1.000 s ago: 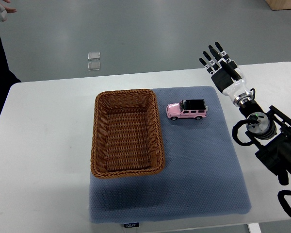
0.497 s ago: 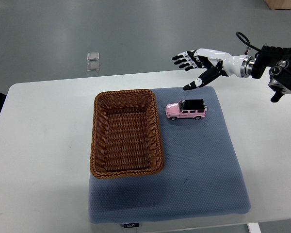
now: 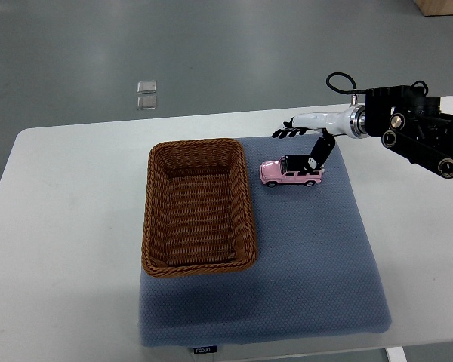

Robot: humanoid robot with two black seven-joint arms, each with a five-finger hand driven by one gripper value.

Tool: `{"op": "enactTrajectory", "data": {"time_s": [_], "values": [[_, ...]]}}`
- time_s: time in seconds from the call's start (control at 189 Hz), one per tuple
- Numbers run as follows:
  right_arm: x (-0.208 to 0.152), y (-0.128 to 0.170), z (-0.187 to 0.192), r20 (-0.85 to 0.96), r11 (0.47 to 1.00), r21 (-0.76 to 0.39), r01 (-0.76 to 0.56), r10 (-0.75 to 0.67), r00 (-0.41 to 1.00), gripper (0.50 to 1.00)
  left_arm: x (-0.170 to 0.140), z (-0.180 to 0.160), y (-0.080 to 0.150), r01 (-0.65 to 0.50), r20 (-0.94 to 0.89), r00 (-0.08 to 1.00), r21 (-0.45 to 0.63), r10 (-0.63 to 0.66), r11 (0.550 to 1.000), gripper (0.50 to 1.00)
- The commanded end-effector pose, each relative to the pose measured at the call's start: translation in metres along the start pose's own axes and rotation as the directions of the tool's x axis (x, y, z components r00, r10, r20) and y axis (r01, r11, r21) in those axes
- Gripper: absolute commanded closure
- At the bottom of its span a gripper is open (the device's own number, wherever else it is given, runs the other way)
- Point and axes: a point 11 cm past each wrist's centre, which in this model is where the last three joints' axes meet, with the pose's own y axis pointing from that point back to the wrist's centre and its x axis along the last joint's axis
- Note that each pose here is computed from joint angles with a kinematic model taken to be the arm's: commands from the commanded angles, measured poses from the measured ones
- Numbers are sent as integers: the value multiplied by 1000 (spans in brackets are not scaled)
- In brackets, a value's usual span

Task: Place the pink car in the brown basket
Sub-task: 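Reach the right hand over the pink toy car, then close the right hand's fingers around the pink car's roof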

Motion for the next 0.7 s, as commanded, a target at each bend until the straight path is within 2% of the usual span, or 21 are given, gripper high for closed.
{"op": "enactTrajectory", "data": {"time_s": [0.0, 0.561, 0.635, 0.656, 0.693], "values": [[-6, -1, 8, 12, 1000, -17, 1, -1, 1000, 591, 0, 0, 0, -2, 1, 1000, 0, 2, 1000, 500], [-33, -17, 17, 52, 999, -37, 2, 0, 999, 603, 2, -1, 0, -4, 4, 1000, 2, 4, 1000, 500], [-35, -18, 16, 46, 999, -34, 8, -6, 999, 628, 2, -1, 0, -4, 4, 1000, 2, 4, 1000, 500], [-36, -19, 15, 48, 999, -32, 8, -7, 999, 644, 2, -1, 0, -4, 4, 1000, 2, 4, 1000, 500], [-36, -19, 15, 48, 999, -31, 8, -7, 999, 705, 2, -1, 0, -4, 4, 1000, 2, 4, 1000, 500]]}}
